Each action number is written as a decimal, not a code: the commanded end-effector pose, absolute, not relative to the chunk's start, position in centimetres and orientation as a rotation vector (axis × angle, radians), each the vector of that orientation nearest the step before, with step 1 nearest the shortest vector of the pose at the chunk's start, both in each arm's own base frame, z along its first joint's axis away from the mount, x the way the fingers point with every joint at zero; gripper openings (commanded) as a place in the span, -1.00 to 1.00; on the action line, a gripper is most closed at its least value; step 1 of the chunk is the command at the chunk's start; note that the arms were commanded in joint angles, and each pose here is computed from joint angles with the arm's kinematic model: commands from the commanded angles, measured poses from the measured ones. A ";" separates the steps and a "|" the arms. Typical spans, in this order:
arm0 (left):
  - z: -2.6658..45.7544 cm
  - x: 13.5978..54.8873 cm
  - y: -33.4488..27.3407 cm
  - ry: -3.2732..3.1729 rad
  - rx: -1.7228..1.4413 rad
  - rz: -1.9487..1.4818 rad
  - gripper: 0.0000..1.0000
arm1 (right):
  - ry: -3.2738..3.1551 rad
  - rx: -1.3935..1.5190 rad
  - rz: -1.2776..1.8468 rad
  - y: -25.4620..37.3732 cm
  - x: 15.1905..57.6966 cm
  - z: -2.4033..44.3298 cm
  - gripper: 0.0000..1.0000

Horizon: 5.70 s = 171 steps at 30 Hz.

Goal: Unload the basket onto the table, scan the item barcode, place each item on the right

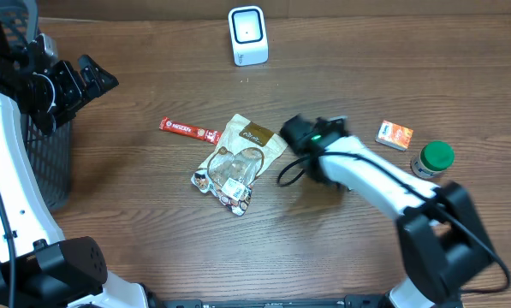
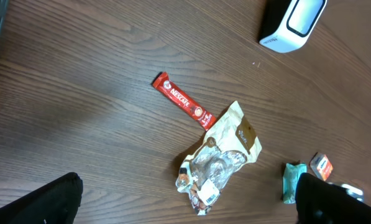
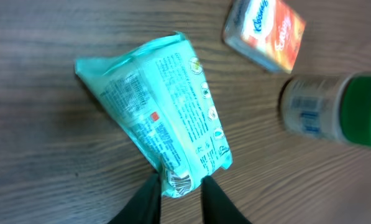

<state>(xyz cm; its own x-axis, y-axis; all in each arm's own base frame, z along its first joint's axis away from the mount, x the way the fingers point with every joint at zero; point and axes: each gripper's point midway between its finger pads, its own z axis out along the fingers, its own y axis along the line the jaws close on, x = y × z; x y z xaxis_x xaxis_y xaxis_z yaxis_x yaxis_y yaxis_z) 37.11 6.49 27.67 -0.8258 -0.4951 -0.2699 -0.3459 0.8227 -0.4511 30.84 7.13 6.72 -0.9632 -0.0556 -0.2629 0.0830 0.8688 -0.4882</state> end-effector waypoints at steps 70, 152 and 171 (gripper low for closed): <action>27.6 37.2 6.3 2.631 -0.632 -0.553 1.00 | 3.032 0.521 -0.016 4.2 27.1 -2.0 -0.71; 27.6 37.2 6.2 2.631 -0.633 -0.554 1.00 | 3.042 0.616 0.148 12.7 28.6 6.3 -0.79; 27.6 37.2 6.2 2.631 -0.633 -0.554 1.00 | 3.068 0.900 0.217 12.6 24.3 -0.1 -0.90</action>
